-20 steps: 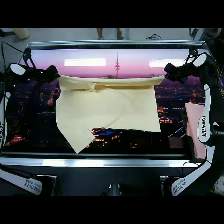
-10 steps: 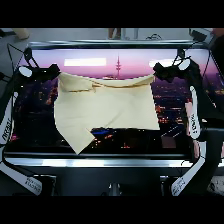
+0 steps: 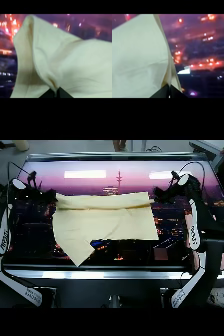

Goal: Fold the shirts.

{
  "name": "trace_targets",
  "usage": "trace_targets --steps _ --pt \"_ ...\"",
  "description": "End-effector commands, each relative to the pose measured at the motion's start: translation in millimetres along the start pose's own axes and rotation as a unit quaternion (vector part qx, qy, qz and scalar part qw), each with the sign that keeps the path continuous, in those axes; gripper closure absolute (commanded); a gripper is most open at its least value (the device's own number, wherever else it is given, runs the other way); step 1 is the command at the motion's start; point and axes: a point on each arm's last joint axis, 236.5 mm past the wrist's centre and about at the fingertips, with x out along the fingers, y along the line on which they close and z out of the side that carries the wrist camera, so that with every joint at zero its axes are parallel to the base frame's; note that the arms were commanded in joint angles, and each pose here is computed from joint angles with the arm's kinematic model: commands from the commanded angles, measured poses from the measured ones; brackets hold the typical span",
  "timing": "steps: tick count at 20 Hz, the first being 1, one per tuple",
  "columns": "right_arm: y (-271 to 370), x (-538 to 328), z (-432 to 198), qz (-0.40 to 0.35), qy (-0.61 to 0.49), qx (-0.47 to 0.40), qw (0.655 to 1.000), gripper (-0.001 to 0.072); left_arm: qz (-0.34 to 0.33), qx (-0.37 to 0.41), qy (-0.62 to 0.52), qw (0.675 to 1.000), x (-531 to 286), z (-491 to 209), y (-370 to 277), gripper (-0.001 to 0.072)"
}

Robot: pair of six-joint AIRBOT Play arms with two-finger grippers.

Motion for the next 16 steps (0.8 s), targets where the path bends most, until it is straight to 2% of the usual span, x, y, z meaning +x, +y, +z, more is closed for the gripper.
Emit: trace_targets --steps 1,2,3,4,5,6,8,10,13,16 --pt "-4 30 -33 -0.019 0.064 -0.019 0.998 0.0697 0.008 -0.013 0.092 0.996 20 -47 6 0.067" --pt "1 31 -27 -0.016 0.048 -0.022 0.998 0.0696 0.006 -0.016 0.089 0.996 17 -45 3 0.0648" --pt "4 27 -23 -0.015 0.039 -0.016 0.999 0.0657 0.005 -0.013 0.088 0.996 10 -43 1 0.0498" --pt "5 15 -18 -0.014 0.032 -0.01 0.999 0.0498 0.004 -0.011 0.087 0.996 1 -40 0 0.0326" --pt "5 -1 -14 -0.013 0.023 -0.011 1.0 0.0391 0.003 -0.01 0.087 0.996 -13 -38 0 0.0224" --pt "2 -21 -9 -0.013 0.013 -0.016 1.0 0.0389 0.003 -0.012 0.084 0.996 -28 -36 3 0.0201" --pt "-20 -64 -12 -0.018 0.02 0.003 1.0 0.0324 0.016 -0.016 0.087 0.996 -57 -42 14 0.0201" --pt "-47 -89 -46 -0.028 0.091 0.031 0.995 0.0323 0.032 -0.022 0.11 0.993 -73 -65 26 0.0203" --pt "-58 -84 -114 -0.026 0.199 0.025 0.979 0.0323 0.035 -0.04 0.167 0.984 -62 -146 36 0.0203" --pt "-59 -69 -143 -0.024 0.205 0.028 0.978 0.0323 0.036 -0.056 0.191 0.979 -46 -236 46 0.0203"
